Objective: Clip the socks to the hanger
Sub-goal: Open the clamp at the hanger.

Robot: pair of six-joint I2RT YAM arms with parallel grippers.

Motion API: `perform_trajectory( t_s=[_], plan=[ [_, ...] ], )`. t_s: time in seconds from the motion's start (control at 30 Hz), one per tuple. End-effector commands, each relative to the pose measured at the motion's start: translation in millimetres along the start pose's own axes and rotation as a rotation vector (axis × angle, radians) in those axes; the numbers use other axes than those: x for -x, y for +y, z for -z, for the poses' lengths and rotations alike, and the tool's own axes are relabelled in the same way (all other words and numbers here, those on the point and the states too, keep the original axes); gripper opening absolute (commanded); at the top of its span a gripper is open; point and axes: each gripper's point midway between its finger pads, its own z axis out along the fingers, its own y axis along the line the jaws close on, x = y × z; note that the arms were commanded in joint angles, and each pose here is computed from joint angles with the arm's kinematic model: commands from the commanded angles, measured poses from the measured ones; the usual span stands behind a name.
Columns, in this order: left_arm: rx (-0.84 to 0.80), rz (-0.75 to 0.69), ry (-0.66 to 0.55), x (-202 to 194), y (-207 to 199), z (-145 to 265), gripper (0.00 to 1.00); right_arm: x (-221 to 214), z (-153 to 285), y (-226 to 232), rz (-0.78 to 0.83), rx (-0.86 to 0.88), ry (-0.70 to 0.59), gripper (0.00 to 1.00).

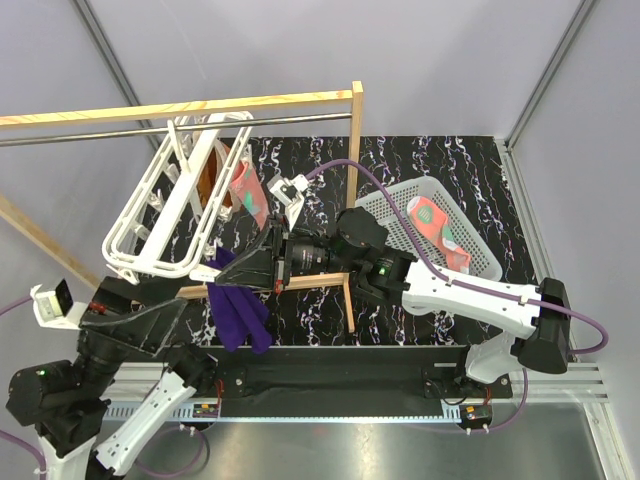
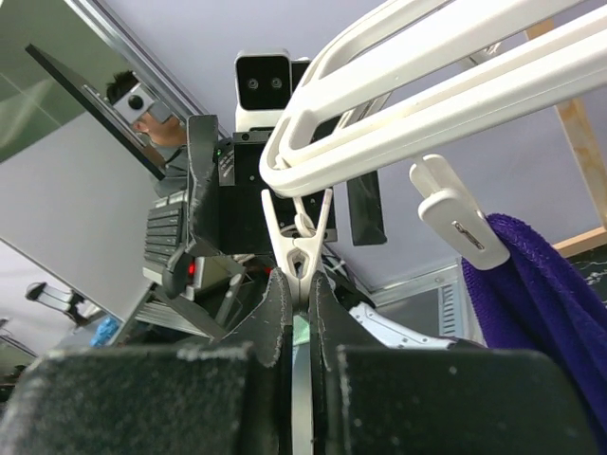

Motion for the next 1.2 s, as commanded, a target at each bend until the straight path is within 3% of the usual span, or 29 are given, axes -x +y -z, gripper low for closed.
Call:
perform_trajectory(
  t_s=[0.0, 0.43, 0.73, 1.17],
  plan=[
    [-0.098, -0.063, -0.061, 20, -27, -5, 0.90, 20, 0, 20, -0.037, 0.056, -0.061, 0.00],
    [-0.089, 0.006, -0.025, 13, -22, -36, 0.84, 14, -1, 31, -0.121, 0.133, -0.046, 0.00],
    [-0.116, 0.028, -0.017, 8, -23, -38, 0.61, 10, 0, 21, -0.118, 0.106, -0.048, 0.00],
    [-0.098, 0.046, 0.000, 6, -20, -39, 0.44, 10, 0, 10, -0.121, 0.091, -0.050, 0.00]
  ],
)
